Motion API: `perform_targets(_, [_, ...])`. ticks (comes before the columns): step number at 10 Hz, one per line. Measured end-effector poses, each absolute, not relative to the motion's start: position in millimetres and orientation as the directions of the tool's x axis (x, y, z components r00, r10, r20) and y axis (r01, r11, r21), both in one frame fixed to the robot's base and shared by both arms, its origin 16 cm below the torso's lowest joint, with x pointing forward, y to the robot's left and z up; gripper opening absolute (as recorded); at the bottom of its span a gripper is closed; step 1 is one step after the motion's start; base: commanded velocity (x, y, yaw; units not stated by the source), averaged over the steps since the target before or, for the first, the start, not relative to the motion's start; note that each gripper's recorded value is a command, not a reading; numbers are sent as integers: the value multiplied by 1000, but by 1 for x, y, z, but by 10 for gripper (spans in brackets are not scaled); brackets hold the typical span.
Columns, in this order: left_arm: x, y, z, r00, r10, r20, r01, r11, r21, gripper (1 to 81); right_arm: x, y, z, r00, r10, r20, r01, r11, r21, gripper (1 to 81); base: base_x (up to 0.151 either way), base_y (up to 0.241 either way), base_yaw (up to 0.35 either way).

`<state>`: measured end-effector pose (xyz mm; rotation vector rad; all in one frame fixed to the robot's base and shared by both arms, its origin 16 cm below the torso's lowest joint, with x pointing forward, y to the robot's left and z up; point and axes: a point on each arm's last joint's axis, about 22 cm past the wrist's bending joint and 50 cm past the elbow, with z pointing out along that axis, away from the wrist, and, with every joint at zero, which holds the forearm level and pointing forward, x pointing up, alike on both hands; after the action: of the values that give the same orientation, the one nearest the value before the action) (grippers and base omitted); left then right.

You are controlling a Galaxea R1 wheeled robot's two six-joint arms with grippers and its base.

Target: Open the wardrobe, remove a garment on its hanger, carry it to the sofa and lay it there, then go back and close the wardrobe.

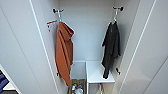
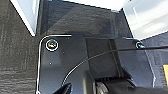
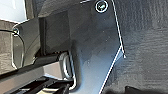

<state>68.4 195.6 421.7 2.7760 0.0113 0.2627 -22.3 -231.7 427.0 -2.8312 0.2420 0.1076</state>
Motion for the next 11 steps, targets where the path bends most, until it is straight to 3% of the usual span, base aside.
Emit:
perform_targets(6, [26,179,432,991,16,135,-43,-904,425,811,-24,-239,424,999,-39,27,-29,-957,-289,811,0,0,0])
perform_targets(11, [-25,181,436,996,-19,88,-56,-897,439,811,-65,-209,435,991,-112,69,-82,-936,-344,811,0,0,0])
